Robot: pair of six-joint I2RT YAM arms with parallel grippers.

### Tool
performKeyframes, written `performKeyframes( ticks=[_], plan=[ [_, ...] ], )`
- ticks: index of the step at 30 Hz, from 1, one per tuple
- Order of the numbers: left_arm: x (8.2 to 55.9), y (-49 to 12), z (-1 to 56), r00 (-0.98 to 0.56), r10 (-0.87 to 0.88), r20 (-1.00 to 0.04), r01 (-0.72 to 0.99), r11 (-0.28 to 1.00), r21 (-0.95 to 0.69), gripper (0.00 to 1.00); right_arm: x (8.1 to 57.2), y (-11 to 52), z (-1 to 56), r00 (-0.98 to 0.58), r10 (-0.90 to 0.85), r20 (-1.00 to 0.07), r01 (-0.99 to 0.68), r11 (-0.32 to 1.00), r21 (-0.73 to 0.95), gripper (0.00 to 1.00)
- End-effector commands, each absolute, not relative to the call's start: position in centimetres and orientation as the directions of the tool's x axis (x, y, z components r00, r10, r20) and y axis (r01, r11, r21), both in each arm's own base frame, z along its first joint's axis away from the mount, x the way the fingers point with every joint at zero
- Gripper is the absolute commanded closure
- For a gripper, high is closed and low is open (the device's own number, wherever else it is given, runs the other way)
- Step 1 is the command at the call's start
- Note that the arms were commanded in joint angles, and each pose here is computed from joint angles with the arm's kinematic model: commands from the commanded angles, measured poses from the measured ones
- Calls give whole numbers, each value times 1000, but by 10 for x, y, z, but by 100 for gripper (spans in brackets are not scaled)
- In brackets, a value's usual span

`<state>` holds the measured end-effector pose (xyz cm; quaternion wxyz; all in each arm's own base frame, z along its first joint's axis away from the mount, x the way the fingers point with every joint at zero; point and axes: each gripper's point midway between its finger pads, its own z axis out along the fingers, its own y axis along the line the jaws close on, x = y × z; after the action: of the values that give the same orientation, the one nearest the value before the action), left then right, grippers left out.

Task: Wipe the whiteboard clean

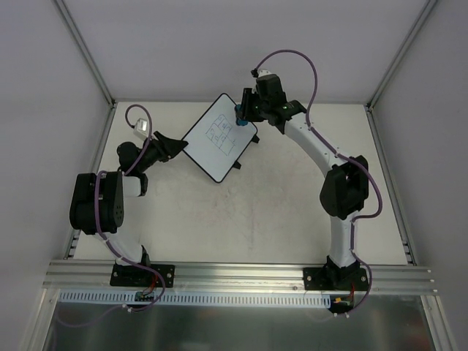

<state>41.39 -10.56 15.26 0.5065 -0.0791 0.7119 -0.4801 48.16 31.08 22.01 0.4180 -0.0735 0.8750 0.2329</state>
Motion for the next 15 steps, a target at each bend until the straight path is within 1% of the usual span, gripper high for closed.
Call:
performKeyframes(
  ticks=[1,3,8,9,10,15],
  plan=[
    [419,-117,174,-429,-543,-722,486,535,-691,50,492,324,245,-582,75,-810,-372,861,347,100],
    [418,-120,173,-435,-534,-725,491,534,-688,55,492,328,242,-581,62,-812,-383,859,340,100],
    [420,-122,171,-440,-525,-728,483,545,-685,62,493,339,242,-578,52,-814,-411,843,346,100],
    [421,-122,168,-448,-523,-725,474,549,-689,64,494,342,239,-580,49,-813,-415,841,347,100],
    [422,-122,169,-450,-522,-725,473,549,-689,70,494,344,240,-579,49,-814,-422,836,350,100],
    [423,-122,166,-460,-520,-720,464,551,-694,73,491,362,243,-571,38,-820,-478,797,370,100]
  ],
)
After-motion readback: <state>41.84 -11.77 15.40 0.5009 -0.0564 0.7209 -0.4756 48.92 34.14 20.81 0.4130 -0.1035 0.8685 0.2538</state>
